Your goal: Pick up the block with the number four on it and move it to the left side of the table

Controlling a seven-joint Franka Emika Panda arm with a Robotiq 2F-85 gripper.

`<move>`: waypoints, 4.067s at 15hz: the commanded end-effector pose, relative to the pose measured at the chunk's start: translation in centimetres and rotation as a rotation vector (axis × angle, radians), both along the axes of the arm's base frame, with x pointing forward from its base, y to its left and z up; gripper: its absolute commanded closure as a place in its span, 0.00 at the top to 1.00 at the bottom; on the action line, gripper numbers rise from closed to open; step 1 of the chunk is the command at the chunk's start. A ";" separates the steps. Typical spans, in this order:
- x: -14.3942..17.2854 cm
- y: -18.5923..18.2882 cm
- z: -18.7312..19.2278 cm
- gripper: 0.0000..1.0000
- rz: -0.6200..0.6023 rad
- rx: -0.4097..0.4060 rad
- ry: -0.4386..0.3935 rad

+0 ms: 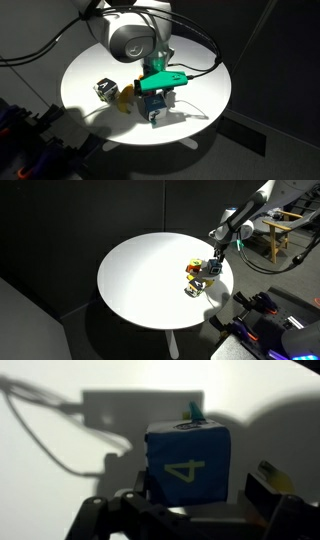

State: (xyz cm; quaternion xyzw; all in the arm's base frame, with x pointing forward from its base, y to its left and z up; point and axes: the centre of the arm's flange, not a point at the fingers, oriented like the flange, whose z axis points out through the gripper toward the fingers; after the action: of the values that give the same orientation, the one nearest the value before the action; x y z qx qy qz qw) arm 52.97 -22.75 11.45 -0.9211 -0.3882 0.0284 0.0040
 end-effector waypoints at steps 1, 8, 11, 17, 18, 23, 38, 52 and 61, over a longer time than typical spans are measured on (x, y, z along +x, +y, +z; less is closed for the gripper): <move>0.5 0.0 -0.4 1.00 0.004 -0.022 -0.018; 0.7 -0.1 -1.4 1.00 0.012 -0.025 -0.033; 0.8 -0.3 -1.9 1.00 0.013 -0.024 -0.038; 1.0 -0.2 -2.8 0.74 0.001 -0.027 -0.026; 1.1 -0.1 -2.9 0.68 -0.002 -0.024 -0.018; 1.0 0.4 -2.0 0.32 -0.042 -0.022 -0.016; 0.7 3.4 3.6 0.06 -0.330 -0.019 0.030; 1.1 10.7 7.2 0.06 -0.625 0.049 -0.035; 3.4 16.5 7.5 0.05 -0.754 0.062 -0.131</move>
State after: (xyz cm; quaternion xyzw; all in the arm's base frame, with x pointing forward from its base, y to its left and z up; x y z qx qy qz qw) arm 56.41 -7.52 18.38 -0.9985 -0.0413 -0.0303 0.0199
